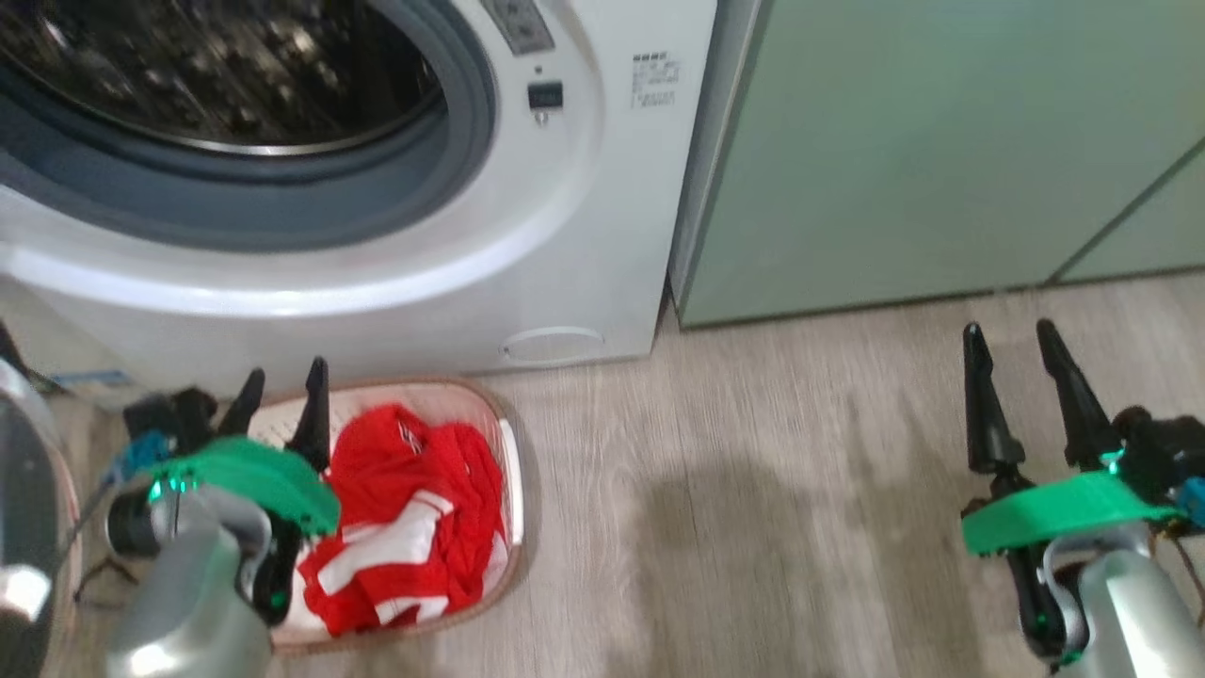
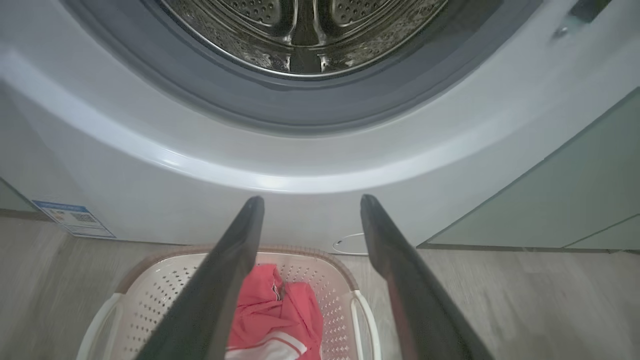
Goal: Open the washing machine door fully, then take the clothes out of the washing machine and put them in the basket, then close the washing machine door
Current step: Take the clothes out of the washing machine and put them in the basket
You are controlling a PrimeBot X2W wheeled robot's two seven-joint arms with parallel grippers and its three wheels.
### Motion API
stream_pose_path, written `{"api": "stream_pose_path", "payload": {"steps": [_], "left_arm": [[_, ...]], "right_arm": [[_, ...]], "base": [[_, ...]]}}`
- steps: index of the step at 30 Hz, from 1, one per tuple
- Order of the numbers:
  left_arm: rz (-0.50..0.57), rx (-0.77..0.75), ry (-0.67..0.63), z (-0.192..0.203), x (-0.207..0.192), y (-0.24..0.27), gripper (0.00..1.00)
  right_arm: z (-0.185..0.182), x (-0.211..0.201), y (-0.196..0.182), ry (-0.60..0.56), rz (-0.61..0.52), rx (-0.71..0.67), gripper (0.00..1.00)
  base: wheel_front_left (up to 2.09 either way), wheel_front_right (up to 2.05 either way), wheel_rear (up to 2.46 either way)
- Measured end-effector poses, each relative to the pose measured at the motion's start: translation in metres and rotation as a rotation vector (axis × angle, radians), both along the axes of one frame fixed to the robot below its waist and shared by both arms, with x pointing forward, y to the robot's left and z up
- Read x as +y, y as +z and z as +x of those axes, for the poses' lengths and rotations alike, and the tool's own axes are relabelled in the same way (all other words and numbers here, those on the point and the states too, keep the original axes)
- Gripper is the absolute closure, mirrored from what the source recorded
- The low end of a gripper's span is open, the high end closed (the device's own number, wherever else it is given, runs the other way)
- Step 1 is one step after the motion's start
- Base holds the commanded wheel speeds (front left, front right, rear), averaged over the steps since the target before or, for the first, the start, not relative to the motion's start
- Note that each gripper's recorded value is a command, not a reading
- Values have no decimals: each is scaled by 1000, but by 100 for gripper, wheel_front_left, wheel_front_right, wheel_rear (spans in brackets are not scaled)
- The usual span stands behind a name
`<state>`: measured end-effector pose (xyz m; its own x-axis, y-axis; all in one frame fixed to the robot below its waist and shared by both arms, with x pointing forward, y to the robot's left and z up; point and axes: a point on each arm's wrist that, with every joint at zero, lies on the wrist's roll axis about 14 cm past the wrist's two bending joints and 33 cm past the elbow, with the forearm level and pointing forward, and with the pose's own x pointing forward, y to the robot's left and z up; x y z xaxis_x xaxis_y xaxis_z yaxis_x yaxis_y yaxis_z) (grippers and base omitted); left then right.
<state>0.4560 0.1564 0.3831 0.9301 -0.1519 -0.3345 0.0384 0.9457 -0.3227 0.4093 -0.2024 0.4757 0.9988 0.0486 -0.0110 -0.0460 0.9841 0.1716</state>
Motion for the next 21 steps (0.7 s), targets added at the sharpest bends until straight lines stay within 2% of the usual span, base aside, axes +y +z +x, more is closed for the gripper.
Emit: {"api": "stream_pose_path", "payload": {"steps": [4, 10, 21], "left_arm": [[-15, -89, 28, -23, 10, 27, 0], [30, -188, 45, -53, 26, 56, 0], [80, -262, 74, -79, 42, 77, 0]], "right_arm": [[-16, 0, 14, -3, 6, -37, 0], [-43, 3, 23, -14, 29, -63, 0], [-59, 5, 30, -18, 44, -89, 0]], "base": [[0, 0, 0], [0, 0, 0], [0, 0, 0]]}}
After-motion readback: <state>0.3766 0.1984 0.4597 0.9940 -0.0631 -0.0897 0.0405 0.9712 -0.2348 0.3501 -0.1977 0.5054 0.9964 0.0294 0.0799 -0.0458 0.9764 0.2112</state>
